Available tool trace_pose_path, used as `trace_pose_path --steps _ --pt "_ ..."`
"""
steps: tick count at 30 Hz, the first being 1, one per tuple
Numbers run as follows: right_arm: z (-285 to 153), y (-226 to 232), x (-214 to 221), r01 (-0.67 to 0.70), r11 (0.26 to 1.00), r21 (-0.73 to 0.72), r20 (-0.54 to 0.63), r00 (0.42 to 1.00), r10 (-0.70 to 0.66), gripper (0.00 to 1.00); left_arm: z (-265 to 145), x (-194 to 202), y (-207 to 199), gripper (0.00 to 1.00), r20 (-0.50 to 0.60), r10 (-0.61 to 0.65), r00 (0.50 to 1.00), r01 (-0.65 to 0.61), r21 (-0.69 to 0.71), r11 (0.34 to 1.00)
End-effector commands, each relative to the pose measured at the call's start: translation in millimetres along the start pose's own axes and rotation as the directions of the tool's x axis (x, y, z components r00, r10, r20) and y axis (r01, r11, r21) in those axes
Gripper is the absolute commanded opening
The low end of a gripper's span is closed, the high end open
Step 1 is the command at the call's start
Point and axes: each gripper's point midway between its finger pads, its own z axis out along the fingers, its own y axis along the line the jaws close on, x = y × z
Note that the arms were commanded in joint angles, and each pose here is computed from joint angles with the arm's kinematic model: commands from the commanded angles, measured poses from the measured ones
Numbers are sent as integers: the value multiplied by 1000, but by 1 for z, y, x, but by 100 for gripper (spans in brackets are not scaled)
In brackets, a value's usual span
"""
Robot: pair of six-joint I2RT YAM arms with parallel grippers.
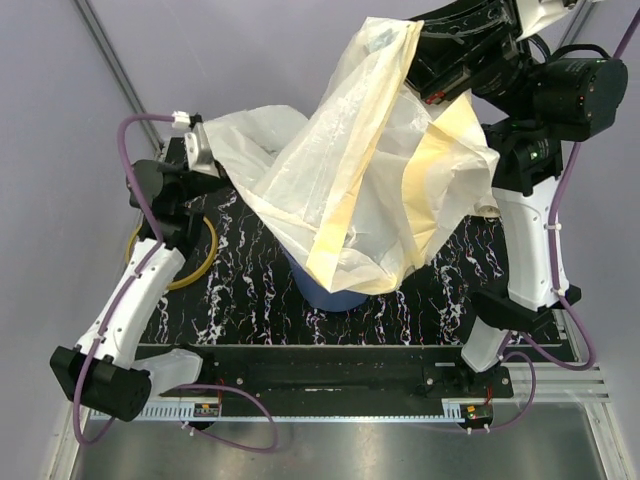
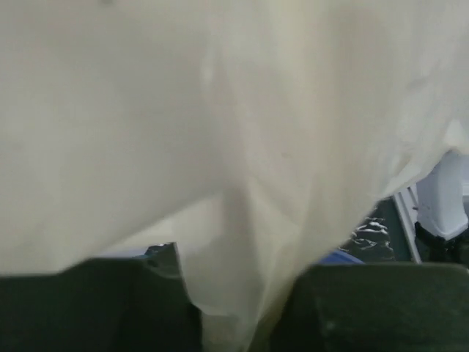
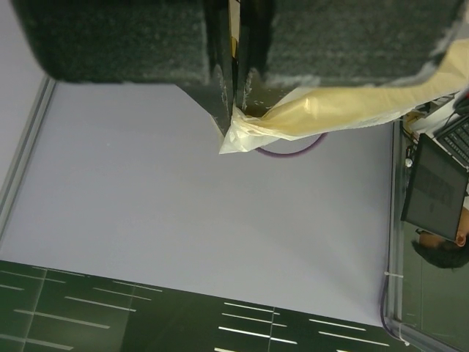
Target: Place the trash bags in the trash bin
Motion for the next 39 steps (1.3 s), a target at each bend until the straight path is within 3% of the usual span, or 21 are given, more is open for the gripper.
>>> trace_pose_path --steps 1,2,3,4,5,10,13,16,20,21,26,30,31,34,35,36,37,39 --pt "3 -5 -6 37 999 30 30 999 -38 0 -6 -54 3 15 48 -7 999 8 -19 1000" --pt "3 -8 -5 60 997 45 25 998 -61 0 -18 -58 13 4 30 -4 1000 6 -71 997" --pt "1 -4 -11 73 996 58 28 997 -75 0 -24 -61 16 0 19 -8 1000 10 -99 995" --pt "0 -16 1 54 995 89 9 998 -55 0 -29 -78 11 0 7 56 998 -55 -105 993" --pt "-2 -20 3 58 992 114 11 998 -60 0 -36 -73 17 0 -35 12 999 -17 -146 989" --pt "-16 -31 21 122 975 184 -55 992 -114 0 -39 -88 7 0 -56 53 997 -61 -156 986" --pt "-28 -38 37 118 964 237 -115 989 -93 0 -37 -74 17 0 -89 -63 994 47 -172 984" --pt "-50 -49 48 129 924 360 -162 984 -75 0 -32 -44 7 0 -130 -227 965 212 -119 970" --pt "-93 -61 52 146 799 584 -205 978 -29 0 -19 -4 -24 0 -203 -330 922 319 -87 944" --pt "-104 -65 72 143 786 602 -238 971 5 0 -16 3 -24 0 -209 -337 918 321 -107 941" --pt "-133 -55 84 198 742 640 -307 952 11 0 -11 63 -41 0 -285 -470 836 438 -171 883" --pt "-148 -57 106 211 726 655 -352 935 47 0 -16 119 -54 0 -393 -524 756 475 -224 851" --pt "-152 -61 112 214 715 665 -360 931 57 0 -21 133 -62 0 -431 -549 716 492 -247 835" --pt "-169 -74 122 248 650 718 -392 916 83 0 -36 145 -67 15 -521 -548 654 474 -282 834" --pt "-174 -77 127 257 634 729 -404 909 97 0 -40 143 -70 21 -544 -523 655 458 -264 849" --pt "-176 -78 130 255 633 731 -408 907 107 0 -43 133 -75 33 -555 -475 683 432 -219 875" --pt "-177 -78 131 252 630 735 -407 907 111 0 -49 126 -78 40 -559 -472 682 430 -215 877" --pt "-177 -76 132 245 632 735 -403 908 117 0 -56 96 -87 51 -516 -438 736 420 -159 894"
